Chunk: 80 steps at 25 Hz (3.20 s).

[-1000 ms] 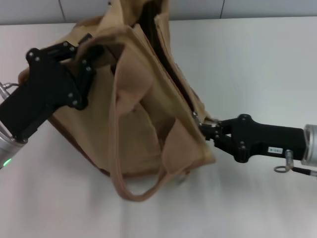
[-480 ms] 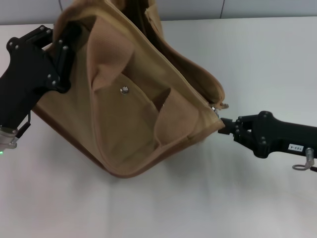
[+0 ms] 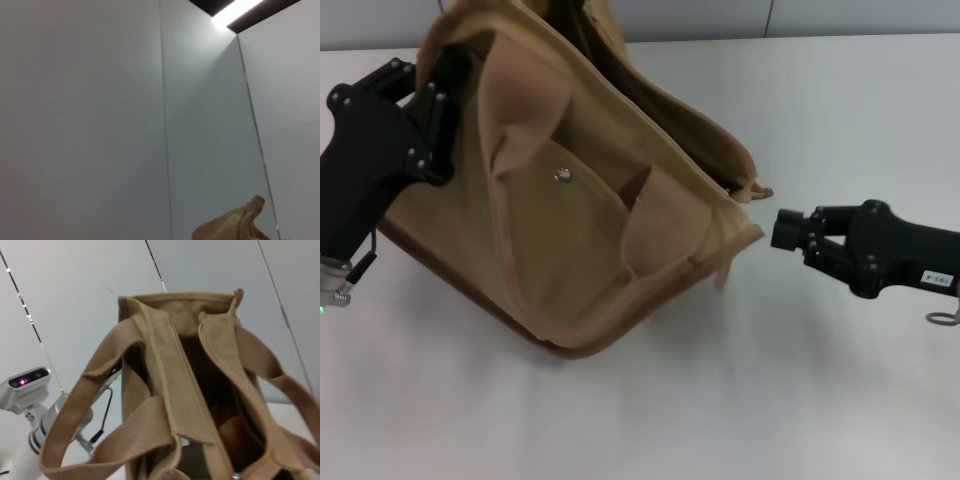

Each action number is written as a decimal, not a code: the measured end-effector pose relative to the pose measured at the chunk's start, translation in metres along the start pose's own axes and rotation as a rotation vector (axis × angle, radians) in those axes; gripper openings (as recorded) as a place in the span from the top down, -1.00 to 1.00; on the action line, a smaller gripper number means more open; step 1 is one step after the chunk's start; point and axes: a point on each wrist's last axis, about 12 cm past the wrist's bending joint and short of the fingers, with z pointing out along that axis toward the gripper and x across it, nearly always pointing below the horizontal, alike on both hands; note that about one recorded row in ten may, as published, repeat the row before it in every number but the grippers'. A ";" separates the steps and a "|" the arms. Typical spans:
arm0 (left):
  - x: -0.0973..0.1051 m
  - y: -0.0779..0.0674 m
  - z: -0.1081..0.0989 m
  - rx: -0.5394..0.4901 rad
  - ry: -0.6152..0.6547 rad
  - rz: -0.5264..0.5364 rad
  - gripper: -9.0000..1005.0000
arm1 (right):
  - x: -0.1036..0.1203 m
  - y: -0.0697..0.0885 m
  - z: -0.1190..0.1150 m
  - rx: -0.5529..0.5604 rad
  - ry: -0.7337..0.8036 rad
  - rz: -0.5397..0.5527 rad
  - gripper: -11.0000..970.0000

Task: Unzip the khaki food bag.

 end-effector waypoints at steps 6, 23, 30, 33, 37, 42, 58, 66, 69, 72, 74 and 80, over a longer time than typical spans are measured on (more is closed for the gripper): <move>0.001 0.004 -0.003 -0.039 0.010 0.007 0.82 | -0.002 -0.008 -0.016 0.134 -0.053 -0.131 0.62; 0.001 0.005 0.001 -0.034 0.008 0.007 0.81 | 0.008 -0.019 0.038 0.150 0.066 -0.423 0.14; 0.000 0.004 0.001 -0.027 0.004 0.005 0.81 | 0.010 -0.021 0.049 0.128 0.115 -0.447 0.43; 0.000 0.004 0.001 -0.027 0.004 0.004 0.81 | 0.012 -0.020 0.049 0.135 0.101 -0.451 0.62; 0.001 0.003 0.001 -0.023 0.006 -0.006 0.81 | 0.010 -0.020 0.049 0.175 0.040 -0.434 0.86; 0.002 0.002 0.000 -0.014 0.016 -0.027 0.81 | -0.003 -0.018 0.045 0.202 -0.113 -0.363 0.86; 0.024 -0.021 -0.031 -0.014 0.210 -0.113 0.75 | -0.057 -0.040 0.077 0.194 -0.215 -0.147 0.77; 0.023 -0.015 -0.048 -0.124 0.226 -0.109 0.21 | -0.053 -0.039 0.069 0.223 -0.272 -0.083 0.55; 0.018 -0.008 -0.055 -0.175 0.208 -0.102 0.01 | -0.048 -0.037 0.046 0.273 -0.392 -0.025 0.33; 0.011 -0.001 -0.059 -0.171 0.195 -0.117 -0.11 | -0.044 -0.031 0.035 0.266 -0.434 -0.016 0.12; -0.005 0.009 -0.069 -0.131 0.166 -0.111 -0.20 | -0.033 -0.016 0.017 0.219 -0.476 -0.024 -0.07; -0.040 0.023 -0.087 0.027 0.141 -0.116 -0.46 | -0.022 0.013 -0.004 0.080 -0.460 -0.105 -0.42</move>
